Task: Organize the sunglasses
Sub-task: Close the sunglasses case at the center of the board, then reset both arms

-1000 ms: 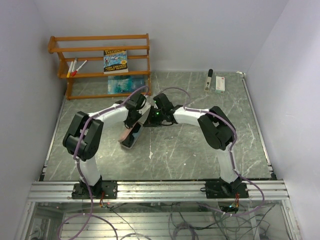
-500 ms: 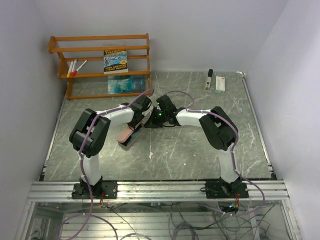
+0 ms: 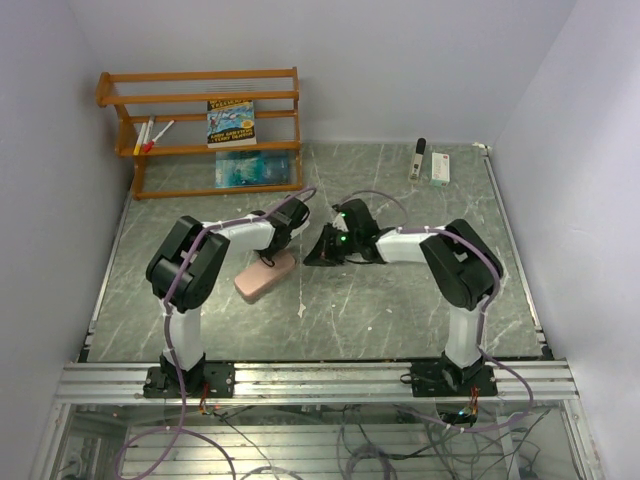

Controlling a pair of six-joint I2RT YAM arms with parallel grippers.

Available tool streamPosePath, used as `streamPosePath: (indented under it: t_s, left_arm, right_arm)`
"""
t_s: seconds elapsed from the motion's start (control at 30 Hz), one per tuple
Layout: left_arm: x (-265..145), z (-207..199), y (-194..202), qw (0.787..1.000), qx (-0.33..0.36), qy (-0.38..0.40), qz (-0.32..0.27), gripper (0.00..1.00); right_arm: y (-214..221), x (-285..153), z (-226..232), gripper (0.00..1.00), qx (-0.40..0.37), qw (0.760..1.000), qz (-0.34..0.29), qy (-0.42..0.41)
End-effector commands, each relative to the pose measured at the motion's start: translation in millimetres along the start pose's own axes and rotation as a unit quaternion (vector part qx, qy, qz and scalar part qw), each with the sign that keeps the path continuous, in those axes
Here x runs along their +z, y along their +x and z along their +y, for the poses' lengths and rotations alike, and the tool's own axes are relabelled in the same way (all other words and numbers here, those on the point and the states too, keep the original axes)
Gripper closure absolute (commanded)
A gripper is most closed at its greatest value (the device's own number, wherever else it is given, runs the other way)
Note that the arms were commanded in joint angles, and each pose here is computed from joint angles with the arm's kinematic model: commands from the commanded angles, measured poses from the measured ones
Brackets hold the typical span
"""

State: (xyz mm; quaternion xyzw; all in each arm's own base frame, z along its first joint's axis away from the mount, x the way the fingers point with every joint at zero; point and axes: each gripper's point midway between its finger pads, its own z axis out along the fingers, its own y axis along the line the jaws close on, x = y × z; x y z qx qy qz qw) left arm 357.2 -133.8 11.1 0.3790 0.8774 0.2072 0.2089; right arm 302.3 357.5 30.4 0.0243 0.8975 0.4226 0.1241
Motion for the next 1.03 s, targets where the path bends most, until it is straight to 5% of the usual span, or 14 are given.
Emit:
streamPosePath:
  t_s: [0.0, 0.23, 0.4, 0.53, 0.7, 0.87, 1.0]
  left_arm:
    - [11, -33, 27, 0.997, 0.020, 0.056, 0.042, 0.93]
    - [-5, -10, 11, 0.999, 0.016, 0.029, 0.016, 0.93]
    - [-75, 83, -26, 0.995, -0.054, 0.003, -0.087, 0.93]
    - [-153, 192, -27, 0.968, -0.172, -0.012, -0.185, 0.64]
    - [-229, 253, 18, 0.934, -0.243, -0.106, -0.240, 0.18]
    - [-236, 236, 72, 0.927, -0.272, -0.152, -0.210, 0.03]
    - [-213, 201, 98, 0.935, -0.277, -0.126, -0.183, 0.01]
  right_arm:
    - [-9, -29, 13, 0.91, -0.031, 0.997, -0.001, -0.073]
    - [-2, -42, 6, 0.81, -0.066, 0.995, 0.019, -0.076]
    - [-30, -79, 16, 0.72, -0.129, 0.991, -0.040, -0.002]
    - [-65, -136, 38, 0.50, -0.192, 0.971, -0.122, 0.077]
    - [-92, -215, 51, 0.01, -0.219, 0.937, -0.217, 0.166]
    - [-98, -257, 50, 0.00, -0.206, 0.915, -0.283, 0.199]
    - [-99, -283, 55, 0.00, -0.186, 0.905, -0.317, 0.213]
